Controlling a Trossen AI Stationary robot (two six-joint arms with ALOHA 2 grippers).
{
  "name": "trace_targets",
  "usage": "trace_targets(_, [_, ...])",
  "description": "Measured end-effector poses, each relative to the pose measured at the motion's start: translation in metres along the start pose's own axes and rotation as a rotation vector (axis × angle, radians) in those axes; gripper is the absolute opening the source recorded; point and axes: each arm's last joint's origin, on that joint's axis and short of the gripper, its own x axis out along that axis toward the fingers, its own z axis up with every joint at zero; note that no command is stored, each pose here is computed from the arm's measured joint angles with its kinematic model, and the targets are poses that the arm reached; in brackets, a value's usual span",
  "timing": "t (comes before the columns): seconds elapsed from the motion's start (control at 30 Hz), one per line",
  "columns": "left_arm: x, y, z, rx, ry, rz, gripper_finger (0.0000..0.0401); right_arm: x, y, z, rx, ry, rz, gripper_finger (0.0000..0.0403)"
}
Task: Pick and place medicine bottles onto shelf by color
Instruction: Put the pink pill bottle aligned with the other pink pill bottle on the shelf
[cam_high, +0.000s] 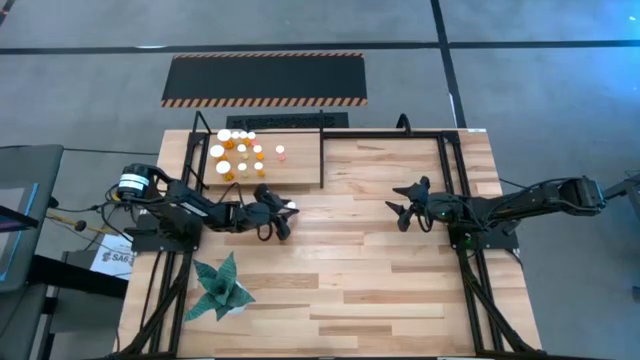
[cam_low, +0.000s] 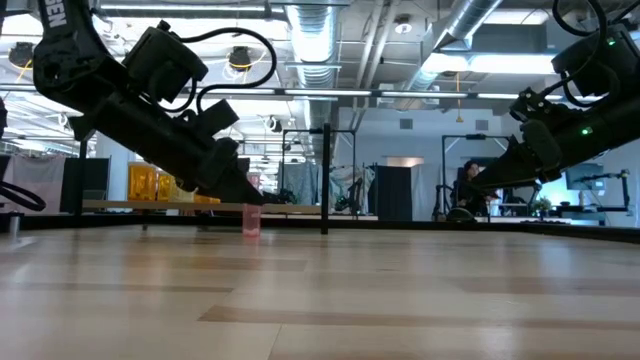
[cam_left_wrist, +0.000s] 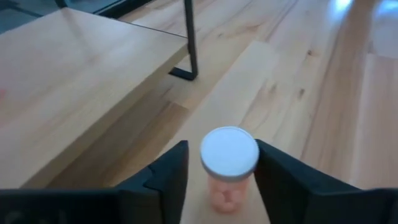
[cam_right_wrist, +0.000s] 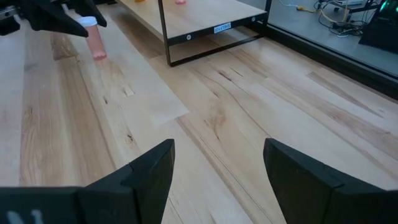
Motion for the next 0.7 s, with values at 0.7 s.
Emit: trace_targets(0.7, [0.005,-0.001,0.026,-0.075,-0.143,0.026,0.0104,0.0,0.0,0.0,0.0,0.0,0.0,0.027])
